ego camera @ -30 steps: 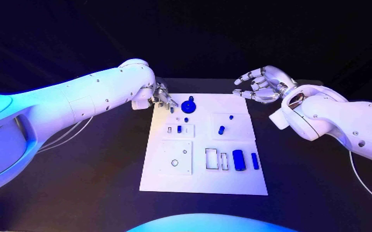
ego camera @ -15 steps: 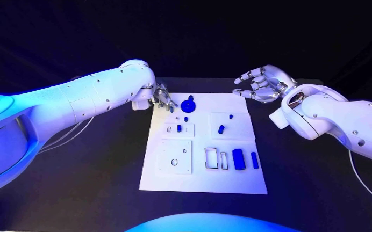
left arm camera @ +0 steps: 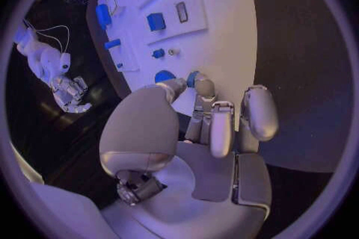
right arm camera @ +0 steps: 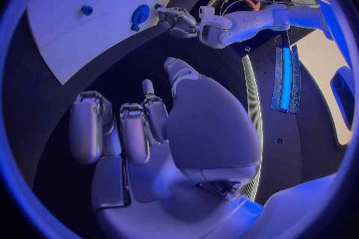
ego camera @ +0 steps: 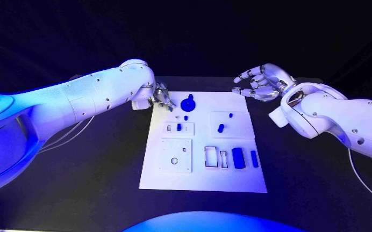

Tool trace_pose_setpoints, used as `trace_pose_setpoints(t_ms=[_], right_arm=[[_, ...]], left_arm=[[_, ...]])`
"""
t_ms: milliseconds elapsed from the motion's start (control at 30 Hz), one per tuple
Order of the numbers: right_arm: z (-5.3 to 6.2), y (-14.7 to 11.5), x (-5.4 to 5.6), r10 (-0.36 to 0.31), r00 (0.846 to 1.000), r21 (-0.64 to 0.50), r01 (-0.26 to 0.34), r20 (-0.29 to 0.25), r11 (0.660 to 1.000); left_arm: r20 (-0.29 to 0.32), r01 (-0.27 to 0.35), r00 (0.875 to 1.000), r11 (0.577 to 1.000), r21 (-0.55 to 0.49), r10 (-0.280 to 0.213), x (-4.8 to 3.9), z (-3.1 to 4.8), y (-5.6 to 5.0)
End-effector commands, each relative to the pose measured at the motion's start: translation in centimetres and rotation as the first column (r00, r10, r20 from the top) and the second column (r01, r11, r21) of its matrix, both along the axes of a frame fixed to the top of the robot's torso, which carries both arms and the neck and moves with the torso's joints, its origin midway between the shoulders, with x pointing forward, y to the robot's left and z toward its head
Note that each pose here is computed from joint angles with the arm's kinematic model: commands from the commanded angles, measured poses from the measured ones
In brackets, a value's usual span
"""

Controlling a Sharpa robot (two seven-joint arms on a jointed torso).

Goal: Assemble the parts on the task board

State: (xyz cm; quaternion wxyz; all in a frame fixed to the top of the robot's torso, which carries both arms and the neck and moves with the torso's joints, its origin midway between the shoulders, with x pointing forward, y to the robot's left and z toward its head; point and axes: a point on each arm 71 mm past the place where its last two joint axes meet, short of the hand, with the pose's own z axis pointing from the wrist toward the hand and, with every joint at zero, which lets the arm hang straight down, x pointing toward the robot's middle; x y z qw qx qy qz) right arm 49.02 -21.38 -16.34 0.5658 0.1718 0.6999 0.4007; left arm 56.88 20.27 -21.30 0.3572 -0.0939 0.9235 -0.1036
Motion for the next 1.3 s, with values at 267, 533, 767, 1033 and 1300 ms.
trace_pose_setpoints(t_ms=[267, 533, 767, 1033, 1300], right_arm=[[0.0, 0.1, 0.0, 0.01, 1.0, 0.0, -0.01, 0.001, 1.0], [-0.1, 0.0, 0.0, 0.008, 1.0, -0.002, -0.008, -0.002, 1.0], [-0.1, -0.2, 0.1, 0.005, 1.0, -0.003, -0.005, -0.003, 1.0], [-0.2, -0.3, 0.0, 0.002, 1.0, -0.004, -0.002, -0.005, 1.0], [-0.4, -0.5, 0.0, -0.001, 1.0, -0.004, 0.001, -0.007, 1.0]], left_arm=[[-0.021, -0.046, 0.999, 0.992, -0.115, 0.044, -0.18, 0.17, 0.2], [-0.051, -0.072, 0.997, 0.986, -0.153, 0.064, -0.6, 0.21, 1.1], [-0.059, -0.08, 0.996, 0.98, -0.181, 0.07, -1.58, 0.45, 2.1], [0.012, -0.008, 1.0, 0.988, -0.156, 0.01, -2.97, 0.95, 2.2], [0.087, 0.035, 0.996, 0.994, -0.102, -0.027, -4.44, 0.73, 1.9]])
